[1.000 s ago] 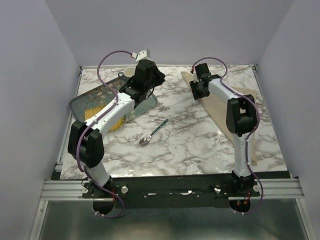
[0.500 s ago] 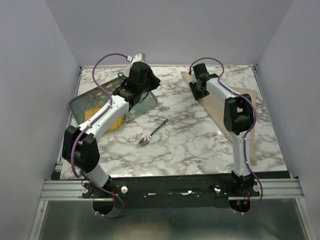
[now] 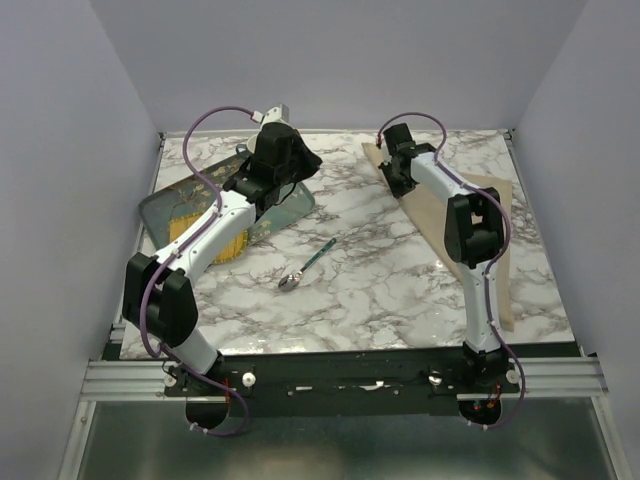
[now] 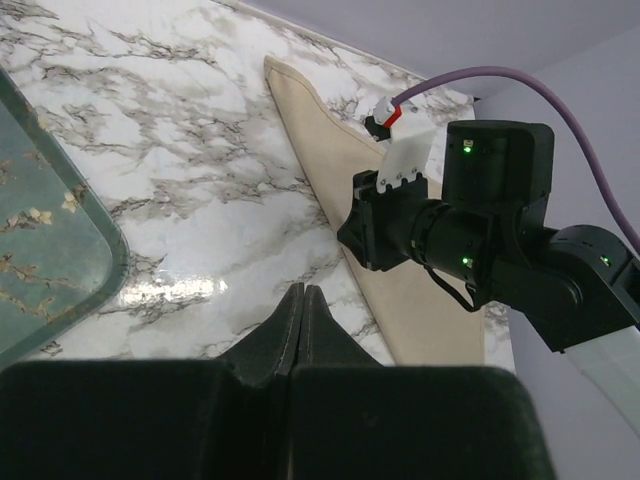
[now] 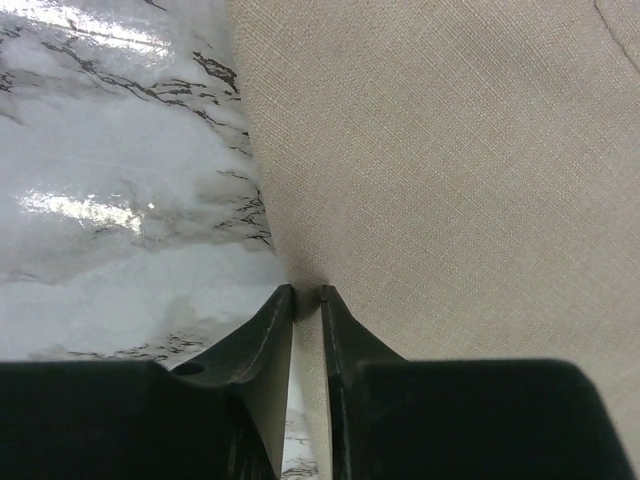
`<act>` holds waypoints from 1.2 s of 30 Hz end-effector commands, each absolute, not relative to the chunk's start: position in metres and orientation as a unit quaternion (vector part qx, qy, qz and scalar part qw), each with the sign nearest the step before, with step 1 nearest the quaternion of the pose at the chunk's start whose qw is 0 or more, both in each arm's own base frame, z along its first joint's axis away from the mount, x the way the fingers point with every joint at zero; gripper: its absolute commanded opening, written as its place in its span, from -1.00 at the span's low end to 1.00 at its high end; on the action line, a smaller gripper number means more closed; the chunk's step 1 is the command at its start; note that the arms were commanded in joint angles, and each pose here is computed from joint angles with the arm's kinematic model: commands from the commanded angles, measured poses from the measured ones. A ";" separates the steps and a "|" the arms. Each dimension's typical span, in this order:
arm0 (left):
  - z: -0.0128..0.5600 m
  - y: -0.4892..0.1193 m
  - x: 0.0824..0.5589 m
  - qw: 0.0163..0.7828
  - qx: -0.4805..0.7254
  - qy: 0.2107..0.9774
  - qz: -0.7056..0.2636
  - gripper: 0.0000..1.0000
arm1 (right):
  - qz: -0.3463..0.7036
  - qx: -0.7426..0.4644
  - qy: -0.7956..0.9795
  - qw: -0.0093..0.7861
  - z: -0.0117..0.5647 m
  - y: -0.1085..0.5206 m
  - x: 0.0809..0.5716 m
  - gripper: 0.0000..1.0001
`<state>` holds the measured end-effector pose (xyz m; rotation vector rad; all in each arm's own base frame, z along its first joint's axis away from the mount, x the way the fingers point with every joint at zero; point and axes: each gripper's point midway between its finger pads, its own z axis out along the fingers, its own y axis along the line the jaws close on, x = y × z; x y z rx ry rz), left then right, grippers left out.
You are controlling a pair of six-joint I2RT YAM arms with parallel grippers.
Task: Fold the napkin, place the utensils inside, and roll it up
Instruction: Fold the napkin
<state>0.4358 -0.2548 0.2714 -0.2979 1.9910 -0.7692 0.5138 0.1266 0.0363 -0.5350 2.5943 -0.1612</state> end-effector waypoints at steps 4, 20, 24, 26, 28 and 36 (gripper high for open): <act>0.296 -0.250 0.425 0.481 -0.119 0.801 -0.336 -1.00 | -0.081 -0.209 0.951 0.214 0.026 0.128 0.507 -0.73; 0.242 -0.263 0.443 0.415 -0.111 0.821 -0.377 -0.99 | -0.008 -0.196 0.952 0.235 0.044 0.170 0.475 -0.99; 0.228 -0.270 0.448 0.400 -0.112 0.822 -0.389 -0.99 | 0.013 -0.201 0.954 0.222 0.039 0.190 0.449 -0.99; 0.220 -0.274 0.451 0.395 -0.113 0.822 -0.395 -0.99 | 0.020 -0.190 0.957 0.220 0.038 0.196 0.436 -0.99; 0.201 -0.277 0.452 0.377 -0.121 0.830 -0.393 -1.00 | 0.025 -0.183 0.958 0.220 0.036 0.204 0.427 -0.99; 0.167 -0.295 0.472 0.359 -0.120 0.838 -0.394 -1.00 | 0.045 -0.114 0.964 0.236 0.054 0.210 0.417 -0.30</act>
